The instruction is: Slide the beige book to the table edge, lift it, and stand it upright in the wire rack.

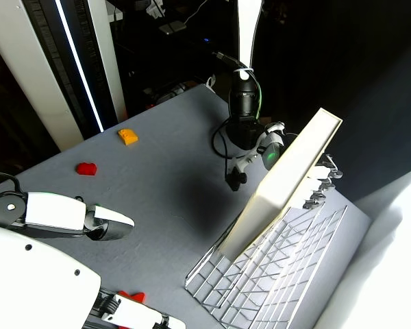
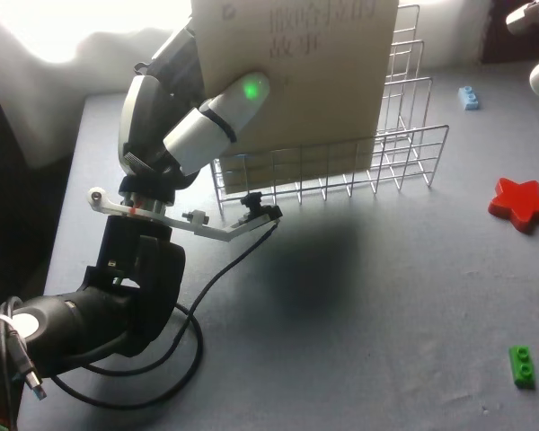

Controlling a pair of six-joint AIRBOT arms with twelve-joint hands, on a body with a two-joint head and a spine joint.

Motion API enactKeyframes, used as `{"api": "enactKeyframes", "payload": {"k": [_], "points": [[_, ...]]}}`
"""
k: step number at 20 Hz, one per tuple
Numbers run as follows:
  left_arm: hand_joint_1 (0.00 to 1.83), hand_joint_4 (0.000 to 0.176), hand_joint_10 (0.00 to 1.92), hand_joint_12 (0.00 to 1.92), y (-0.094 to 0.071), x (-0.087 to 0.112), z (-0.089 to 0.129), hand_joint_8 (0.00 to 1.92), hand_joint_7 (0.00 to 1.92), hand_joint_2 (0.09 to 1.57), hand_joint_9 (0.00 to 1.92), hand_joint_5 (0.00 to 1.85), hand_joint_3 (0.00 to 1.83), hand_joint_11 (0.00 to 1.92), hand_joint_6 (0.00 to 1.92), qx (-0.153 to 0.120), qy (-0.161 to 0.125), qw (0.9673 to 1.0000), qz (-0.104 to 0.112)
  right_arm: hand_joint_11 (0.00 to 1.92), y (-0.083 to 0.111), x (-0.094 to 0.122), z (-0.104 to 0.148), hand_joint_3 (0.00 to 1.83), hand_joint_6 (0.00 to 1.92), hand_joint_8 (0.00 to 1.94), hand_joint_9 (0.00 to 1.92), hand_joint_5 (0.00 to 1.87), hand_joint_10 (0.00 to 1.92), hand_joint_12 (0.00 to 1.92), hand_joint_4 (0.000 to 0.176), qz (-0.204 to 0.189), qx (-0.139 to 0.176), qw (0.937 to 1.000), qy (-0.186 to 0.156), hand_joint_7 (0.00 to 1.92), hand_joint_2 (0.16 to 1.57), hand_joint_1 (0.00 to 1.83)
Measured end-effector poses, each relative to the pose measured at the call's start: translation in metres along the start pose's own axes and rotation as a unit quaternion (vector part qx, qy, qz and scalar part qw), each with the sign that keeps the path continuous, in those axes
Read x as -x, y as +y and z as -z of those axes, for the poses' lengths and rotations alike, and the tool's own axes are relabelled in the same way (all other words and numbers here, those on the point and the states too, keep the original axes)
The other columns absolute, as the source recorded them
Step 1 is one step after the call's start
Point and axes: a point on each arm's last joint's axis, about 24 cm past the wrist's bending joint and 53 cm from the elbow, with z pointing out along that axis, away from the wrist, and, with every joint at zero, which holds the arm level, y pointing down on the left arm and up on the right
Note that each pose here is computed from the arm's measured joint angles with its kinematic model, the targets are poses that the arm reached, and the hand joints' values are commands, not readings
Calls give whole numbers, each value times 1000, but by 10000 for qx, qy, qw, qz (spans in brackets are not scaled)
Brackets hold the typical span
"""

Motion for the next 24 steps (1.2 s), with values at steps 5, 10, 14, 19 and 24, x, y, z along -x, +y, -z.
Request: {"api": "enactKeyframes", "payload": {"k": [5, 10, 14, 19, 24], "points": [[1044, 0, 89, 1124, 0, 0, 1, 22, 696, 1058, 651, 667, 0, 212, 133, 3, 3, 10000, 11, 0, 1, -1, 0, 3, 0, 1, 240, 244, 1, 669, 0, 20, 10, 10000, 9, 245, 1087, 247], [688, 0, 1, 742, 0, -1, 1, 2, 388, 1040, 358, 436, 0, 0, 1, 1, 25, 10000, 30, 0, 1, -1, 0, 0, 1, 2, 236, 237, 3, 645, 0, 25, 9, 10000, 8, 239, 1086, 245], [585, 0, 0, 377, -2, -2, 4, 1, 170, 970, 160, 239, 0, 0, 0, 44, 26, 10000, 73, 0, 1, -1, 1, 1, 1, 1, 245, 246, 2, 639, 0, 25, 6, 10000, 8, 248, 1092, 260], [606, 0, 1, 283, -37, 6, 4, 1, 45, 944, 92, 166, 0, 0, 0, 38, -36, 10000, -66, 0, -1, -1, 1, 1, 1, 0, 214, 207, 1, 545, 0, 28, -8, 10000, 6, 219, 1096, 244], [576, 0, 0, 123, -71, 11, 18, 2, 4, 978, 29, 136, 7, 0, 2, 261, -98, 9989, -368, 0, 2, 4, 2, 0, 0, 1, 216, 220, 2, 513, 0, 24, 39, 10000, -60, 223, 1093, 247]]}}
